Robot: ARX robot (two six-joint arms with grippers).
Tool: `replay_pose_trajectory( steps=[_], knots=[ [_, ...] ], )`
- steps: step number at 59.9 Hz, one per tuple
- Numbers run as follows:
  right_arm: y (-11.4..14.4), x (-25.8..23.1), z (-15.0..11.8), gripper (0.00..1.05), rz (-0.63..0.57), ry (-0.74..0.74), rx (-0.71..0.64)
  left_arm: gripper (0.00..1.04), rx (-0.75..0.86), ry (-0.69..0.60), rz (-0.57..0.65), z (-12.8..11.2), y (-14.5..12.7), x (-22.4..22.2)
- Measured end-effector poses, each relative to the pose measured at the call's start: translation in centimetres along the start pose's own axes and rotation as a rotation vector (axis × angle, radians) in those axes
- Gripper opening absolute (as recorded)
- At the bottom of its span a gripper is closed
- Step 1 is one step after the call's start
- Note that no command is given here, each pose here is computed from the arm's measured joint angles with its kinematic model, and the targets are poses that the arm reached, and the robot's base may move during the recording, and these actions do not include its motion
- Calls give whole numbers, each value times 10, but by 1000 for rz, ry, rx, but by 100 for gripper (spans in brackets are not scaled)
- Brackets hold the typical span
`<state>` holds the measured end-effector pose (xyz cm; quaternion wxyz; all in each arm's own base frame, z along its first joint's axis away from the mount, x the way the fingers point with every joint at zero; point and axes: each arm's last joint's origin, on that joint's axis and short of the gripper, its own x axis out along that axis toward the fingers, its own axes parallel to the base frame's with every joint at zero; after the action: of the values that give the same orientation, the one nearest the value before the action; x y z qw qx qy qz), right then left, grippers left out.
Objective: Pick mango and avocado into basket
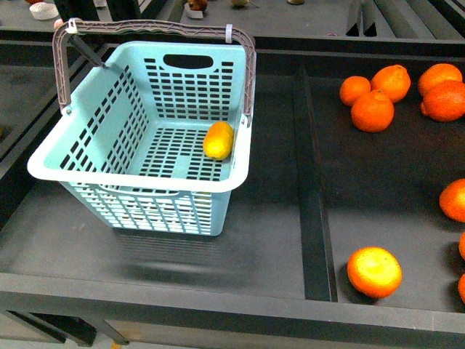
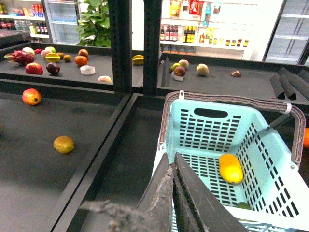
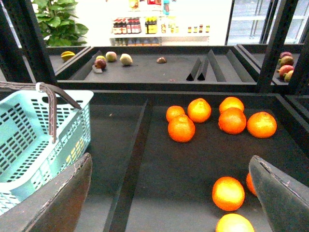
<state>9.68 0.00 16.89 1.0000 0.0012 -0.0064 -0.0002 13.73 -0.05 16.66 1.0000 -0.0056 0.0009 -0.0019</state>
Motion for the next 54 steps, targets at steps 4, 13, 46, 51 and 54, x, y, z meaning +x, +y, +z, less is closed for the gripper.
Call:
replay_pose_trajectory(
  steps=[4, 13, 46, 51, 54],
  knots=[
    [0, 0, 0, 96, 0, 0, 0, 2, 0, -3, 0, 1, 0, -3],
    [0, 0, 0, 96, 0, 0, 0, 2, 0, -11, 0, 3, 0, -10],
    [0, 0, 0, 96, 0, 0, 0, 2, 0, -16, 0, 4, 0, -27],
    [0, 0, 0, 96, 0, 0, 0, 2, 0, -16, 0, 4, 0, -29],
    [0, 0, 0, 96, 0, 0, 0, 2, 0, -6, 1, 3, 0, -31]
  ],
)
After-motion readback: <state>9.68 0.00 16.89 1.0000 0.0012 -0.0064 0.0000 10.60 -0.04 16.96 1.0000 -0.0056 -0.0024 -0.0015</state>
